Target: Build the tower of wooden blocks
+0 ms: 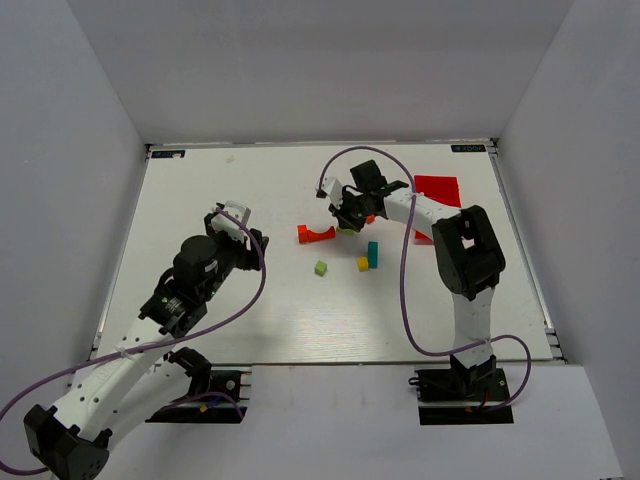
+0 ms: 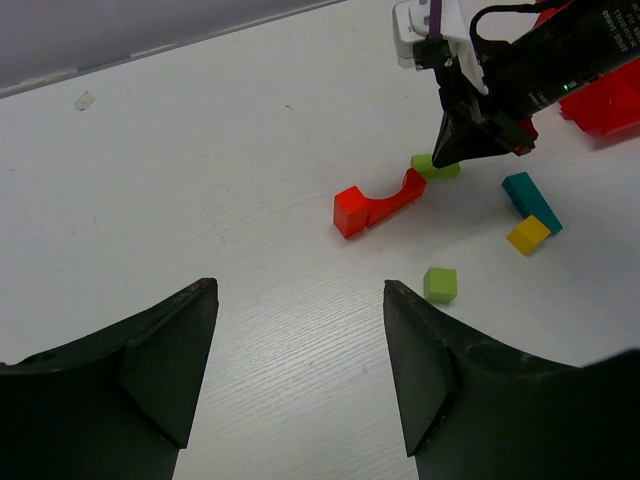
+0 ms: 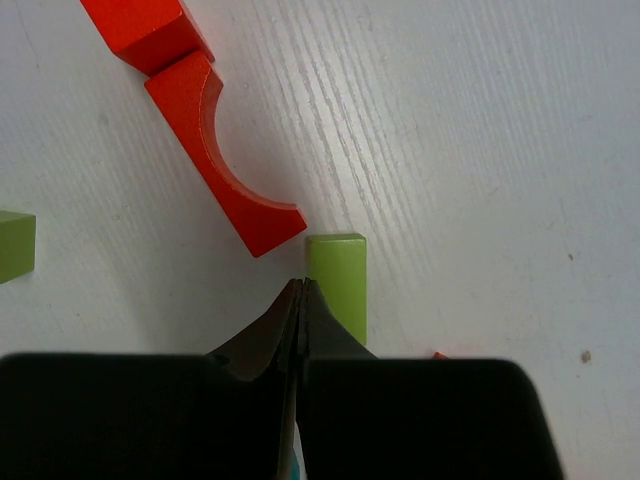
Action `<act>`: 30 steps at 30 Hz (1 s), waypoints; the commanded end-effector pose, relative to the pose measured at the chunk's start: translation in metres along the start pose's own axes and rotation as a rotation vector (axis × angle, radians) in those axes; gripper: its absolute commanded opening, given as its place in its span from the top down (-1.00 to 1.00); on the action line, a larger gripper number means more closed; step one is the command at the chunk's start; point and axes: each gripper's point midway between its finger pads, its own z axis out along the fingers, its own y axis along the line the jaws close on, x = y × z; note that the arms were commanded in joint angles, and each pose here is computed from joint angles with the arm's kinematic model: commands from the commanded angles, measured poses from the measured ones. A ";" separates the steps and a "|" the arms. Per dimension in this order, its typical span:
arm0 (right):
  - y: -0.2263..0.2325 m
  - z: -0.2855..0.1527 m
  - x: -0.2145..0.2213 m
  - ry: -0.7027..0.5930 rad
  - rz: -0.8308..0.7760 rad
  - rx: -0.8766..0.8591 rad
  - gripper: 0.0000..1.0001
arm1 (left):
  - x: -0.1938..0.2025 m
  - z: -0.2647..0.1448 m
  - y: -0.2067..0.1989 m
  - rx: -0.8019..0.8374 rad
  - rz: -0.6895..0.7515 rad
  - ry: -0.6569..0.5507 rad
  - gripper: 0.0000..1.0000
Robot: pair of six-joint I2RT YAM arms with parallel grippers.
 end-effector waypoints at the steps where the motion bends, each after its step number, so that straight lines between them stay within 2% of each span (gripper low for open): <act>1: -0.004 -0.005 -0.015 -0.035 0.008 -0.006 1.00 | -0.001 -0.001 -0.001 0.012 0.002 0.000 -0.54; 30: 0.002 0.013 -0.005 -0.029 0.047 -0.034 1.00 | -0.001 -0.001 -0.001 0.012 0.002 0.000 -0.54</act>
